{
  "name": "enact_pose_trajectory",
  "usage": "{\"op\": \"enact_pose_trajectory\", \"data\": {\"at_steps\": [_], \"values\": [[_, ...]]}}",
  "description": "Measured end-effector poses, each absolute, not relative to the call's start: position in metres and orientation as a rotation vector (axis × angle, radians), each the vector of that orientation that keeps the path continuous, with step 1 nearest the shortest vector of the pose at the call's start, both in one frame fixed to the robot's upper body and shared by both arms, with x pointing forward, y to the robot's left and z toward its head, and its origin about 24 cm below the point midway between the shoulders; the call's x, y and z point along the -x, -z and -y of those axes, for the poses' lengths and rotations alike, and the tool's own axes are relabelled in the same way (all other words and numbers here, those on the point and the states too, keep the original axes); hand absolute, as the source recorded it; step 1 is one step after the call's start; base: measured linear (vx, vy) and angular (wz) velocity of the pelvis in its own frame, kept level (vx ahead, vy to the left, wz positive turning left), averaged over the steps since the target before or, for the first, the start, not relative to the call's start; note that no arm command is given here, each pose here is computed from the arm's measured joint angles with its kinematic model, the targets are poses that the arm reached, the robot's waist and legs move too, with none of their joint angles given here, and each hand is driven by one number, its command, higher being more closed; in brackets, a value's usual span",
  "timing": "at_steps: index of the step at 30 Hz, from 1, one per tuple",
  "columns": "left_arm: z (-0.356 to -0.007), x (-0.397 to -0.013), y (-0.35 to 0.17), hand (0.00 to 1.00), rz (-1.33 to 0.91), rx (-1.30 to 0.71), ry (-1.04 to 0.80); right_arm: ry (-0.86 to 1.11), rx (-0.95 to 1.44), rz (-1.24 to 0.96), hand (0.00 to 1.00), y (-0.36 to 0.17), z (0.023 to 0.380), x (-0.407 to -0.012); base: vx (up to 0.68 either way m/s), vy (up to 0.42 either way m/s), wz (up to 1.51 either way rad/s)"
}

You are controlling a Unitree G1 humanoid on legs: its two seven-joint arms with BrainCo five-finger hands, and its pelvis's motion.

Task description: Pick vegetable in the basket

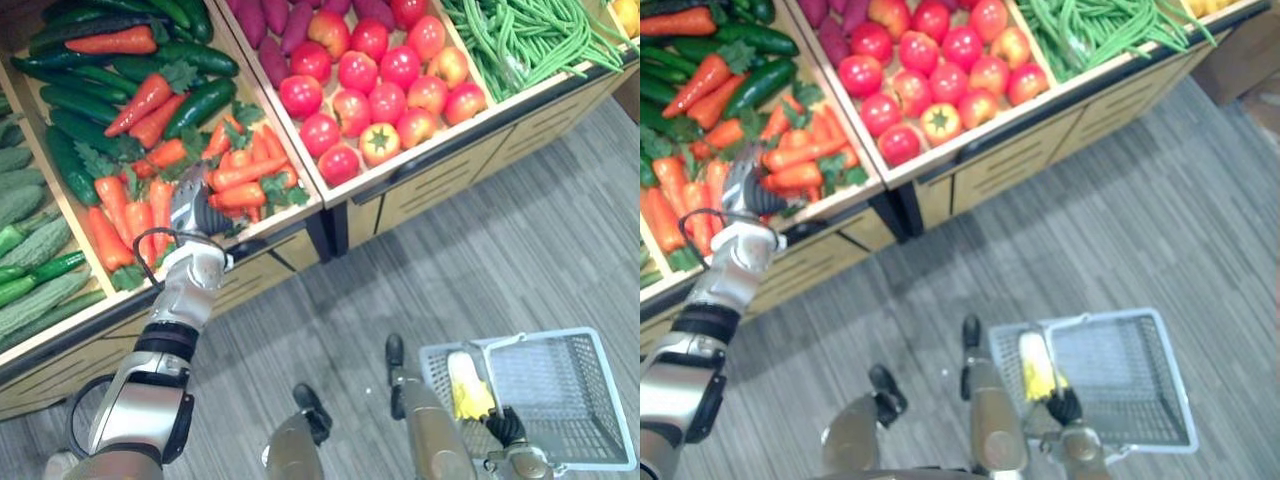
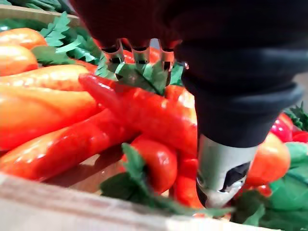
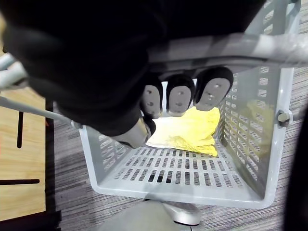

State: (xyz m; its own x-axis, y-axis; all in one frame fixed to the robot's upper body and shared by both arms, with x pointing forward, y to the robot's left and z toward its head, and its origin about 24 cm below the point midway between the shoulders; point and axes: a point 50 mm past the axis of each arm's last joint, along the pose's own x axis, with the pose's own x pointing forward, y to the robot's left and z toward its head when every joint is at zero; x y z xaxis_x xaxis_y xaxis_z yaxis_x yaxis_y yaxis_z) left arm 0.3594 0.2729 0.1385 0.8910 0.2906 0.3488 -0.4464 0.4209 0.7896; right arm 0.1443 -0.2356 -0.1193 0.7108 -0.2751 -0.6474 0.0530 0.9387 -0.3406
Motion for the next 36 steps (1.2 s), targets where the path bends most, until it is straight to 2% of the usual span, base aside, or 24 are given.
{"op": "enact_pose_trajectory", "data": {"at_steps": [7,8,20,36], "values": [[-0.273,-0.363,-0.147,0.00,0.159,-1.038,-0.490,0.204,0.311,-0.720,1.00,0.113,0.235,-0.156,-0.01,-0.010,-0.01],[-0.274,-0.364,-0.148,1.00,0.157,-1.037,-0.495,0.207,0.312,-0.715,1.00,0.113,0.235,-0.157,-0.03,-0.025,-0.05],[-0.281,-0.368,-0.166,1.00,0.176,-1.035,-0.568,0.211,0.312,-0.663,1.00,0.105,0.234,-0.173,-0.01,-0.017,-0.03],[-0.283,-0.365,-0.151,1.00,0.117,-1.057,-0.555,0.187,0.323,-0.659,1.00,0.106,0.229,-0.174,0.00,-0.015,0.00]]}}
